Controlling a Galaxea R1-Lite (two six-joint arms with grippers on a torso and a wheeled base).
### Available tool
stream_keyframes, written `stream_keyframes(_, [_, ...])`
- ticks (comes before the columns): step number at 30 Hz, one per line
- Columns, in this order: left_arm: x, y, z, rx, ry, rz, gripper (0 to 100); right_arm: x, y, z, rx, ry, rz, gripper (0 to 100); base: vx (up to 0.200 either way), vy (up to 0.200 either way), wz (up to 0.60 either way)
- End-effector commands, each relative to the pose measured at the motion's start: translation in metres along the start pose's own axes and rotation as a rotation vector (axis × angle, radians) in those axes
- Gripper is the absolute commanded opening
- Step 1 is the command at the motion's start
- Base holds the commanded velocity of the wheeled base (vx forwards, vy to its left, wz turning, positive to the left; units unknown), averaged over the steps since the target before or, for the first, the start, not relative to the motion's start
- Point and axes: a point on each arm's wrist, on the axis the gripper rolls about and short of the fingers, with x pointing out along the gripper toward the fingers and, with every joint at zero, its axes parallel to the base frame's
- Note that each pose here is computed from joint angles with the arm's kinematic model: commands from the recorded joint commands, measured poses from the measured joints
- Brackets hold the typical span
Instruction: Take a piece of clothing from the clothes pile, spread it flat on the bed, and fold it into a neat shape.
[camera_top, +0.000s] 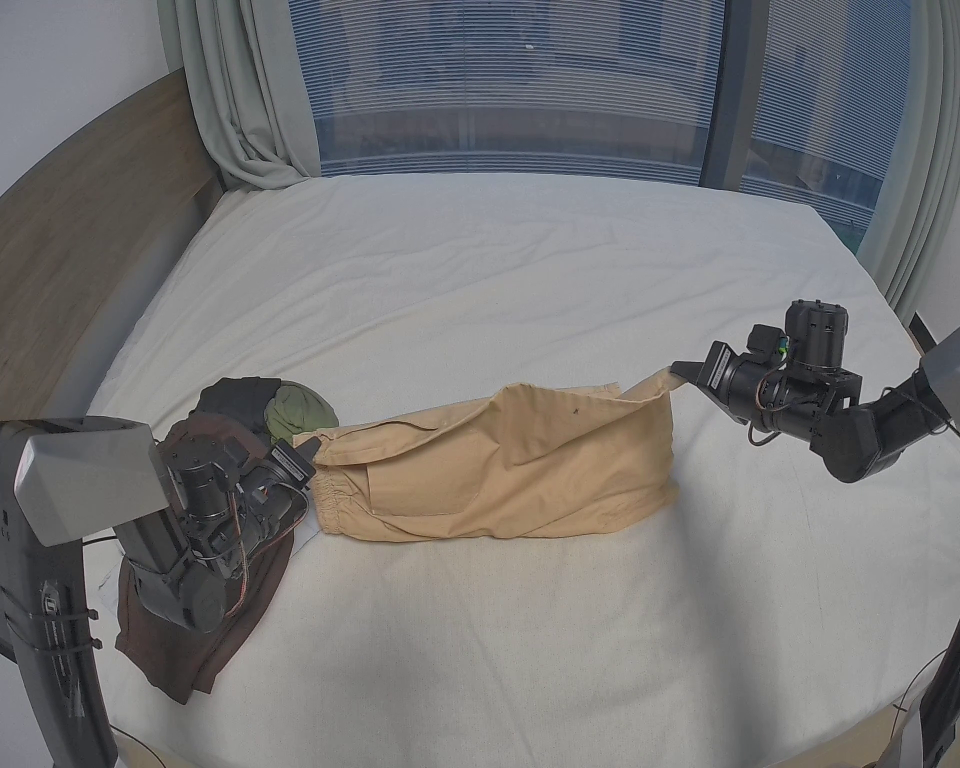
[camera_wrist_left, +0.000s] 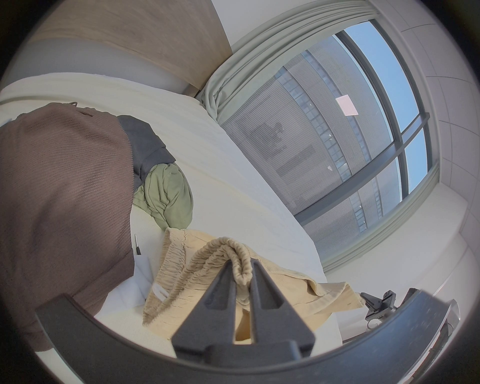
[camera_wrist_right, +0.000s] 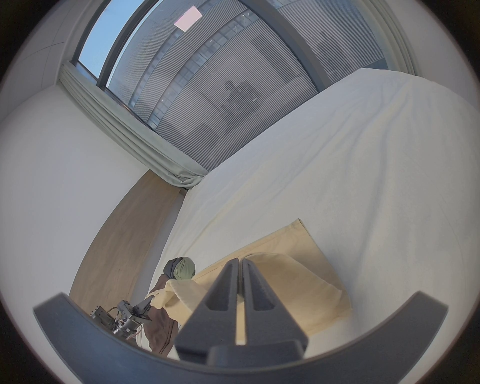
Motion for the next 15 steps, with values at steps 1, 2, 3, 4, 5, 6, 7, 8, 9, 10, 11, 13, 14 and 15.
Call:
stream_keyframes(1, [0.010, 0.008, -0.006, -0.001, 0.002, 0.010, 0, 0.024, -0.012, -0.003, 0.011, 0.012, -0.009, 0, 0.000, 0.000, 0.00])
stream_keyframes(2, [0.012, 0.009, -0.007, -0.001, 0.000, 0.011, 0, 0.027, -0.014, -0.003, 0.017, 0.014, -0.011, 0, 0.000, 0.000, 0.00])
stream_keyframes(3, [0.013, 0.009, -0.008, -0.001, -0.001, 0.008, 0, 0.031, -0.014, -0.002, 0.022, 0.015, -0.012, 0, 0.000, 0.000, 0.00])
stream_keyframes(4, [0.014, 0.010, -0.008, -0.001, 0.001, 0.009, 0, 0.033, -0.015, -0.001, 0.028, 0.015, -0.012, 0, 0.000, 0.000, 0.00])
stream_keyframes(5, [0.015, 0.011, -0.009, -0.001, -0.001, 0.008, 0, 0.036, -0.015, 0.000, 0.030, 0.013, -0.010, 0, 0.000, 0.000, 0.00])
stream_keyframes(6, [0.017, 0.011, -0.009, -0.001, -0.003, 0.006, 0, 0.038, -0.015, 0.001, 0.035, 0.010, -0.009, 0, 0.000, 0.000, 0.00])
stream_keyframes(7, [0.018, 0.011, -0.009, -0.002, -0.005, 0.004, 0, 0.041, -0.016, 0.001, 0.040, 0.010, -0.009, 0, 0.000, 0.000, 0.00])
stream_keyframes(8, [0.019, 0.011, -0.009, -0.002, -0.006, 0.002, 0, 0.045, -0.018, 0.001, 0.044, 0.013, -0.010, 0, 0.000, 0.000, 0.00])
stream_keyframes(9, [0.021, 0.012, -0.009, 0.000, -0.009, 0.001, 0, 0.048, -0.019, 0.001, 0.044, 0.014, -0.011, 0, 0.000, 0.000, 0.00])
stream_keyframes(10, [0.022, 0.012, -0.009, 0.000, -0.010, 0.002, 0, 0.051, -0.020, 0.001, 0.046, 0.017, -0.015, 0, 0.000, 0.000, 0.00])
stream_keyframes(11, [0.022, 0.012, -0.009, 0.000, -0.010, 0.002, 0, 0.051, -0.020, 0.001, 0.046, 0.017, -0.015, 0, 0.000, 0.000, 0.00])
stream_keyframes(13, [0.027, 0.013, -0.008, -0.001, -0.032, 0.003, 0, 0.059, -0.024, 0.001, 0.051, 0.025, -0.021, 0, 0.000, 0.000, 0.00])
stream_keyframes(14, [0.028, 0.014, -0.008, 0.001, -0.037, 0.006, 0, 0.061, -0.025, 0.001, 0.050, 0.022, -0.019, 0, 0.000, 0.000, 0.00])
stream_keyframes(15, [0.028, 0.014, -0.008, 0.001, -0.037, 0.006, 0, 0.061, -0.025, 0.001, 0.050, 0.022, -0.019, 0, 0.000, 0.000, 0.00])
